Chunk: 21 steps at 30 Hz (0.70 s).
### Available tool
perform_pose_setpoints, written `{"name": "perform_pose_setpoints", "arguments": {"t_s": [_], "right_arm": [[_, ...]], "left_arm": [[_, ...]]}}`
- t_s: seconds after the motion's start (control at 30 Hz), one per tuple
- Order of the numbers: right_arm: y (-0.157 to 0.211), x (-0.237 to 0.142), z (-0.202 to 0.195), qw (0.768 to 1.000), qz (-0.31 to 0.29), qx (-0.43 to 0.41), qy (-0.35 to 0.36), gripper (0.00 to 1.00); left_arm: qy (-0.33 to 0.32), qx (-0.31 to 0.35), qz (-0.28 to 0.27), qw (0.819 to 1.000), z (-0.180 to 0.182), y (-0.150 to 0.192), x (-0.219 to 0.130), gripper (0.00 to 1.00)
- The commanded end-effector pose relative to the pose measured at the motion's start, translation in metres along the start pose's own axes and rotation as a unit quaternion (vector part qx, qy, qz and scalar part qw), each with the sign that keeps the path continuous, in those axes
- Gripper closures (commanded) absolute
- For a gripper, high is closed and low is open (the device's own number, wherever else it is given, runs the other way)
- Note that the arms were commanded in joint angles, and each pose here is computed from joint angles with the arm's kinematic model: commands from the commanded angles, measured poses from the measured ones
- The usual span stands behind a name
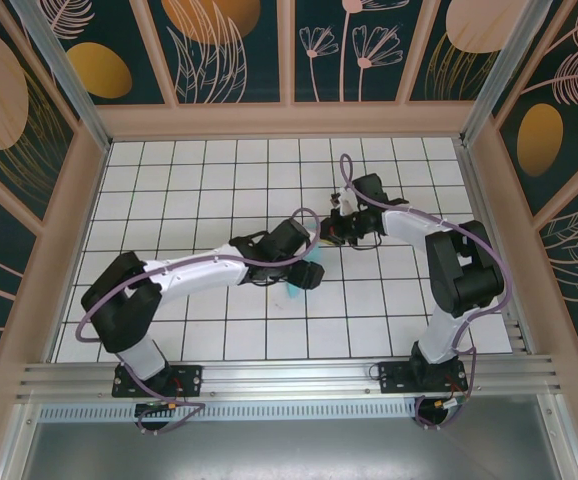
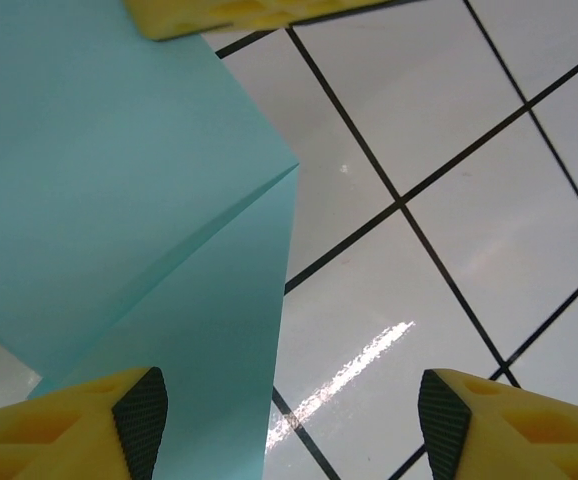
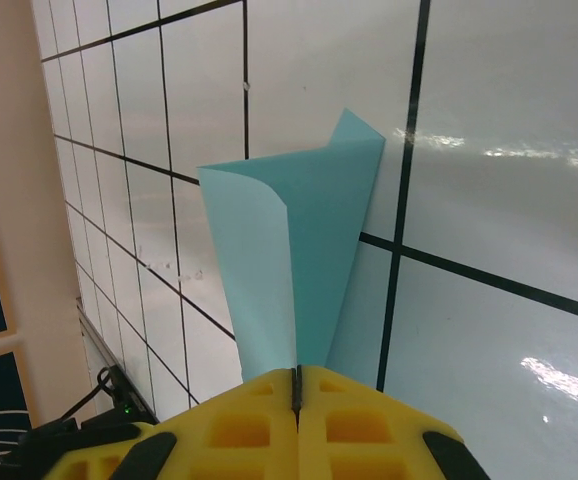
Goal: Fold a paper plane with a square sheet of paper (fold left side to right side)
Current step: Fold the wing for the fifth time at the center of the table.
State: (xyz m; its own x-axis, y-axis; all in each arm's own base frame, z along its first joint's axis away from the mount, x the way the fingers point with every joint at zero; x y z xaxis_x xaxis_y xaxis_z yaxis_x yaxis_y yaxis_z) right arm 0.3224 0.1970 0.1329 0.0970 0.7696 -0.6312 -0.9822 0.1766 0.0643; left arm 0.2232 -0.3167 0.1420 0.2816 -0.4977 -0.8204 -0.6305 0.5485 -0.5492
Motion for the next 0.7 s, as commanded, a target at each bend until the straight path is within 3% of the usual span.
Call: {"name": "perform_pose_setpoints", "arguments": {"t_s": [0.0,0.67], "right_arm": [[0.0,-0.009,0.016,1.0,-0.01,-0.006,0.002,1.0],[-0.001,0.015,0.014,0.999,0.002,-0.001,0.044,1.0]], "left_arm": [[-0.05,0.011,0.034,0.998,0.004,0.005,0.012,0.3],[-0.11,0.007,0.072,0.991,0.014,0.025,0.04,0.42]]}}
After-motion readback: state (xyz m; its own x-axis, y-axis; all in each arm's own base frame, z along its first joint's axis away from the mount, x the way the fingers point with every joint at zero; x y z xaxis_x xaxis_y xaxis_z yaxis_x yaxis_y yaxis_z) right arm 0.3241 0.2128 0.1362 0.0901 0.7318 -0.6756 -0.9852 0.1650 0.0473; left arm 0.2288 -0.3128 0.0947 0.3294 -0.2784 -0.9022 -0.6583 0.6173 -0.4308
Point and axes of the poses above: each hand's point on the last joint's axis, 136 mm out from that joint toward the fingers, its own x axis out along the fingers, its own z axis along the line the jaws close on, y = z × x, the point moved 7 cm from there along -x, back along the fingers, and after that the axes turned 15 degrees about x, right-handed, at the moved point
